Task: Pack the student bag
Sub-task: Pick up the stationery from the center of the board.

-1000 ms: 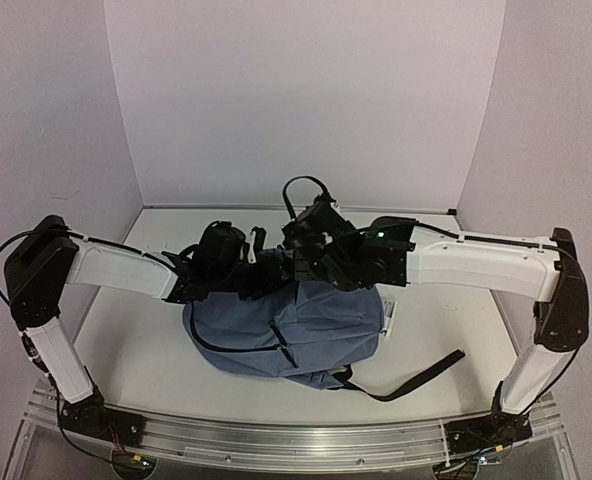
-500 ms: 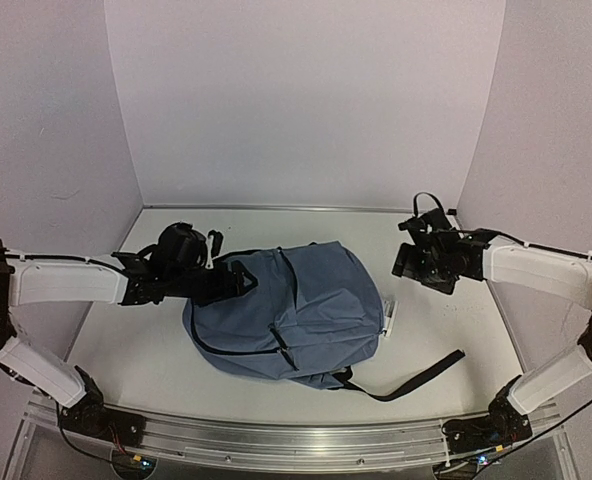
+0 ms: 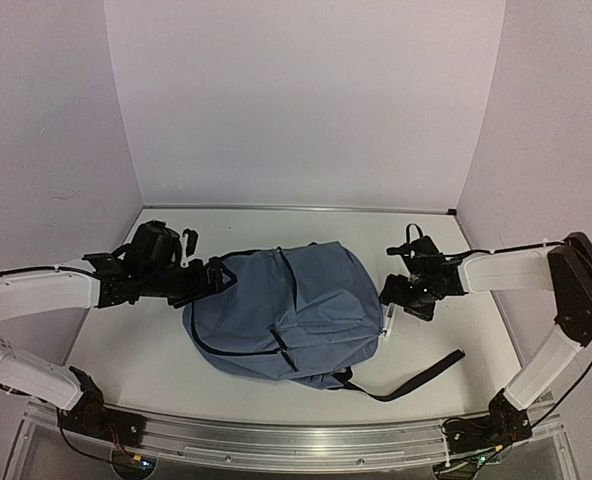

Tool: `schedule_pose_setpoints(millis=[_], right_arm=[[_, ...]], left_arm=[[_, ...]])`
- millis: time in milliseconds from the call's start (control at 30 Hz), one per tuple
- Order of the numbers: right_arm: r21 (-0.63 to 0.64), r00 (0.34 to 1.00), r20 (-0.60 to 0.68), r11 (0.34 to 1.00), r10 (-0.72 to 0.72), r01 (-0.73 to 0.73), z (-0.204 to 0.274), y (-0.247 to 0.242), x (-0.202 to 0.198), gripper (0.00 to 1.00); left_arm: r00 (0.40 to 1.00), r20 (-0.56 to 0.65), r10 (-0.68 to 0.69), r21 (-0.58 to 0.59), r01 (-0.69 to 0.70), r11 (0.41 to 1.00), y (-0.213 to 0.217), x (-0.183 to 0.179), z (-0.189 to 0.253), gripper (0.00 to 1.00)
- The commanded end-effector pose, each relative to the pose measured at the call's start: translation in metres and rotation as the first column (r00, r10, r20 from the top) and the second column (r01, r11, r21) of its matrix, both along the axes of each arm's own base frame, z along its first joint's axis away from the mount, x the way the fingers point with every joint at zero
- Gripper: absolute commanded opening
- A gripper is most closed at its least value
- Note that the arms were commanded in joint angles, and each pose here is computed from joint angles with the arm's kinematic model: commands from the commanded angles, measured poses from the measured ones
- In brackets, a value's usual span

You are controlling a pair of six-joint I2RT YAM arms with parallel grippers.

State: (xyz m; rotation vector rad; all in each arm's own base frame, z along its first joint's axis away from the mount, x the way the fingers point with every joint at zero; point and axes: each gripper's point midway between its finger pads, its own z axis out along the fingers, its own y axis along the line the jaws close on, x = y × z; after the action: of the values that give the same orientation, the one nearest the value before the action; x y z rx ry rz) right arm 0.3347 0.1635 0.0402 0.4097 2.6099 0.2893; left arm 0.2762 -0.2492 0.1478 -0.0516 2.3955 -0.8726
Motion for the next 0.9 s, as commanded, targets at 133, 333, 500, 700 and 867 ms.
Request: schedule_pose_setpoints(millis=[133,333,500,700,867], right_arm=[[-0.014,1.000,0.012,1.000,0.023,-0.023,-0.011,0.011,0.022,0.80],[-0.062,0.999,-0.027,0.998,0.023,-0.024,-0.033,0.007,0.023,0.72],[-0.053,1.000,-0.007,0.998,0.016,-0.016,-0.024,0.008,0.026,0.46],[-0.022,0.993,0.118,1.000,-0.019,0.022,0.038,0.004,0.035,0.15],[0.067,0.957,0.291,0.998,-0.015,-0.005,0.135,0.005,0.033,0.00]], left_arm=[[0.999,0.036,-0.001,-0.027,0.002,1.000,0.002,0.001,0.022,1.00],[0.999,0.032,-0.014,-0.025,0.015,1.000,0.000,0.000,0.022,1.00],[0.998,0.036,-0.053,-0.033,0.054,0.998,-0.008,0.002,0.027,1.00],[0.982,0.094,-0.163,-0.081,0.171,0.982,-0.034,0.000,0.051,0.98],[0.940,0.196,-0.280,-0.138,0.310,0.941,-0.074,-0.009,0.097,0.96]])
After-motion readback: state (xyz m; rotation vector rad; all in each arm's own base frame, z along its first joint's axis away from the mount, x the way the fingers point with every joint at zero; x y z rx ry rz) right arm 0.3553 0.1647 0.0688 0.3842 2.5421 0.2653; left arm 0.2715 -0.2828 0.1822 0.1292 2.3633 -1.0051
